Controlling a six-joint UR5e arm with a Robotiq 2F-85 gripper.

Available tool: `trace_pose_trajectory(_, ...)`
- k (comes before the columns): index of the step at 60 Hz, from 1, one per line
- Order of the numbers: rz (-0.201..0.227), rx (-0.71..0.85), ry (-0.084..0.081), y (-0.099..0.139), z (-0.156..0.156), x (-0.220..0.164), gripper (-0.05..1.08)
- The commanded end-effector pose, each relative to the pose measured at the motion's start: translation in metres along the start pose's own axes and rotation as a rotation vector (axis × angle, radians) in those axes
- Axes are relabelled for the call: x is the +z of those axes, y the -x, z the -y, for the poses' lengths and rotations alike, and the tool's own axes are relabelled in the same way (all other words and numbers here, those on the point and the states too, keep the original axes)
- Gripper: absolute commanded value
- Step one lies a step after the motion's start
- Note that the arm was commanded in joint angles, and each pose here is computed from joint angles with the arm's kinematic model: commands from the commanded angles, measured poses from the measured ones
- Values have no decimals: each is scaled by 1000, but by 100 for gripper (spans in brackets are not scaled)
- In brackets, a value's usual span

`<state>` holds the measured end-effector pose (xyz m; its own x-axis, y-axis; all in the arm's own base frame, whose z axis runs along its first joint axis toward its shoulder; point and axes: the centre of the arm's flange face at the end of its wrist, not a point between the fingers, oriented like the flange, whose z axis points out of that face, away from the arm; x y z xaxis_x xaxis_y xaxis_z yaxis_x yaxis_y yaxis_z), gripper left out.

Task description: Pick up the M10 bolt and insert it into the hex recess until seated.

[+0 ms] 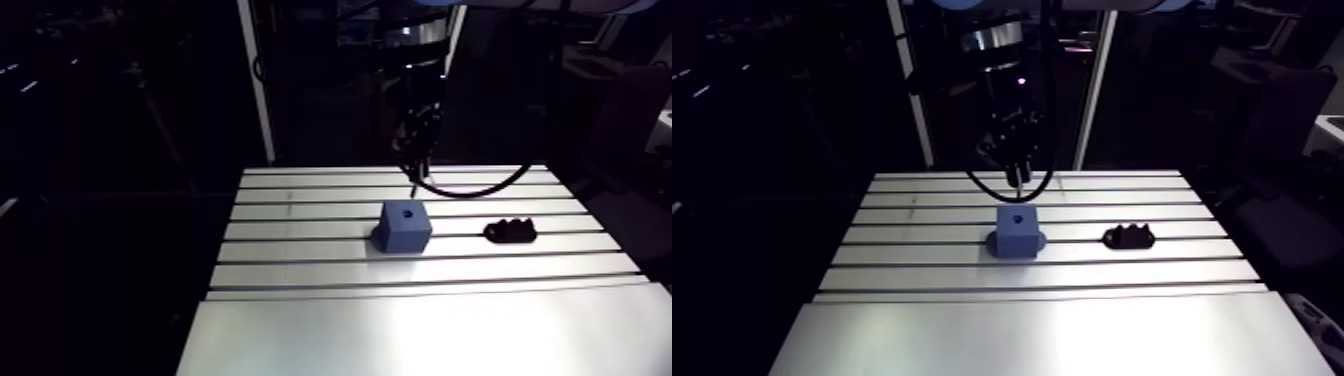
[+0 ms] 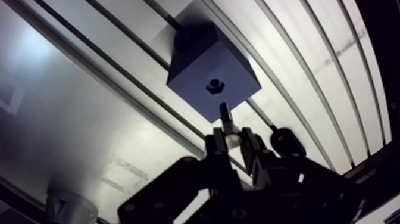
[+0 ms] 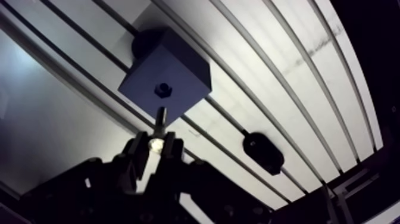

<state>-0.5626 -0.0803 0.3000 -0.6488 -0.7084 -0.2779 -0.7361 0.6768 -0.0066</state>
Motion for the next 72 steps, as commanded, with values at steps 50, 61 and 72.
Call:
trace_pose_trajectory(50, 20, -8, -26, -4, 4, 23, 108)
trace_pose_trajectory(61, 21, -7, -27, -4, 4, 25, 108)
trace_pose_trajectory(72, 18, -6, -25, -5, 3, 27, 108)
